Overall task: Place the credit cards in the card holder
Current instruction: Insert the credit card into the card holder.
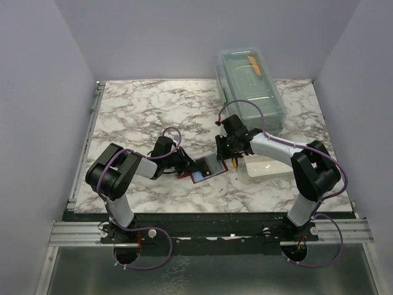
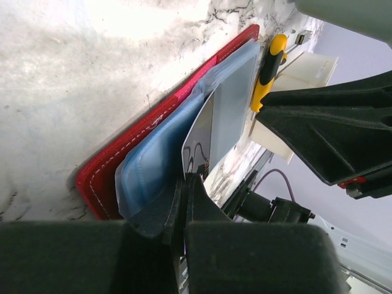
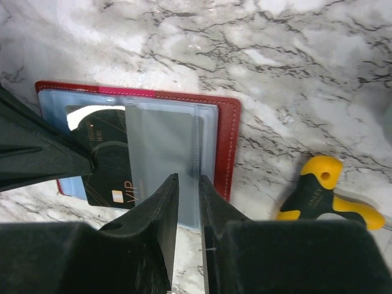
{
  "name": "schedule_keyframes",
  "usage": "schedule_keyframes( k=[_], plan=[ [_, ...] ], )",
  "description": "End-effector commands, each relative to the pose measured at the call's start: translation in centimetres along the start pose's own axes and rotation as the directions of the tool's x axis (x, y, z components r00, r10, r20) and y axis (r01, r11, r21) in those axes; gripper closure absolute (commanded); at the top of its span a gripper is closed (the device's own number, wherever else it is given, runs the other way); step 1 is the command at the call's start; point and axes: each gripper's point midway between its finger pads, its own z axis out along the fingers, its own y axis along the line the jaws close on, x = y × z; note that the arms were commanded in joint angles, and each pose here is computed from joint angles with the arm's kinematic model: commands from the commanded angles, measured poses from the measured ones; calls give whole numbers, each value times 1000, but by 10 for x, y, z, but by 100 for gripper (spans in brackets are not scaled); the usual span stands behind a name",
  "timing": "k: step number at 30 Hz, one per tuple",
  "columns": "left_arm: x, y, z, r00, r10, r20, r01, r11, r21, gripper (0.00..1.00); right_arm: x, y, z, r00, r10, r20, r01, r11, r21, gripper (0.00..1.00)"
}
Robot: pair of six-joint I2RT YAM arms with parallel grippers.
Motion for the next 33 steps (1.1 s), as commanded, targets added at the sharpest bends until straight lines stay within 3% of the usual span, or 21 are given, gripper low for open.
schedule_keyframes(
  k=[1, 7, 26, 33],
  plan=[
    [-3, 21, 6, 999, 6, 32, -4, 998, -69, 100, -6, -21, -13, 999, -39, 12, 37, 991, 127, 77],
    [-3, 19, 7, 1000, 3, 21, -2, 998, -63, 100, 5, -37, 5, 994, -97, -44, 103, 977, 186, 94],
    [0, 1, 34, 999, 17, 27, -14, 996, -84, 99, 22, -14, 25, 994, -83, -69, 89, 992, 84, 99],
    [-2, 6, 16, 998, 28, 58, -17, 982, -189, 68, 22, -13, 23, 994, -84, -71, 90, 992, 85, 99]
  ],
)
